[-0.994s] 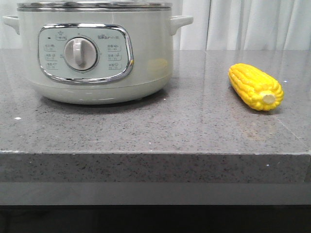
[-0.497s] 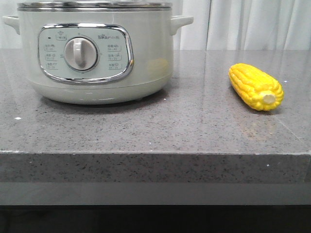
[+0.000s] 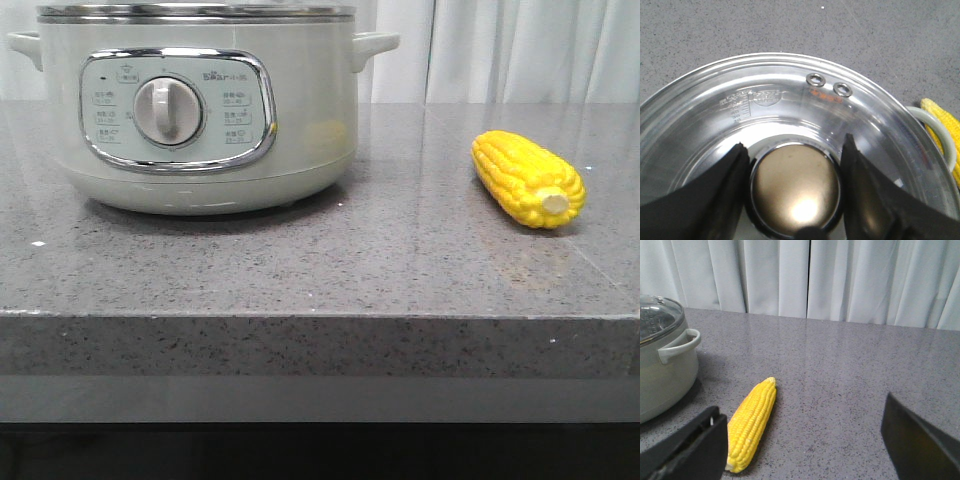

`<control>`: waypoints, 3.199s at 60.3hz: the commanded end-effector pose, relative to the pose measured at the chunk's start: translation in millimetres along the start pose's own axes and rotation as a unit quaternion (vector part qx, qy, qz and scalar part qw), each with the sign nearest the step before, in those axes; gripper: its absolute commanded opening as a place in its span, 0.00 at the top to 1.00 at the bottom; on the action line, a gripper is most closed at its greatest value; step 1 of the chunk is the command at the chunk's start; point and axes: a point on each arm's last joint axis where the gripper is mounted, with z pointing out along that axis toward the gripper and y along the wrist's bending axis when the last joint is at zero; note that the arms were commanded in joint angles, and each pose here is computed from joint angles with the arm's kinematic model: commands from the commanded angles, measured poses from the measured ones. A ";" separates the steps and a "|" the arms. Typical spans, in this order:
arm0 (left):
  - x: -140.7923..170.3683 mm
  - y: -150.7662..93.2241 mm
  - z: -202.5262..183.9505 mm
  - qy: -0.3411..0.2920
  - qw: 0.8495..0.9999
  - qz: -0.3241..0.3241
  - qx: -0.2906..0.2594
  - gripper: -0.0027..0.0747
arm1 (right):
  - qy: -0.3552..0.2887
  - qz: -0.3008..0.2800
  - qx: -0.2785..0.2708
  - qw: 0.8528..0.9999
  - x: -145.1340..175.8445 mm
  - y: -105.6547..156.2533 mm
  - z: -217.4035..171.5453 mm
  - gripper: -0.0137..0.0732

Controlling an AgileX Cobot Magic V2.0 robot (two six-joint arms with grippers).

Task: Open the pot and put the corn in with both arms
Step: 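Grasp the lid knob with the left gripper and lift the lid off, then grasp the yellow corn cob with the right gripper and lift it, then carry the corn over the open pot and release it inside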

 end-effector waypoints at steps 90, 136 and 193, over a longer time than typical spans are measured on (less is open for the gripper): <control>183.8 -20.2 -222.1 -0.207 0.978 0.002 0.018 0.80 | 0.143 0.040 -0.017 0.989 7.4 6.2 134.0 0.11; 184.2 -20.2 -222.8 -0.207 0.978 0.002 0.018 0.80 | 0.274 0.064 -0.067 0.957 36.2 47.6 250.1 0.40; 184.2 -20.2 -222.8 -0.207 0.978 0.002 0.018 0.80 | 0.082 -0.002 -0.270 0.959 -115.9 189.1 266.5 0.62</control>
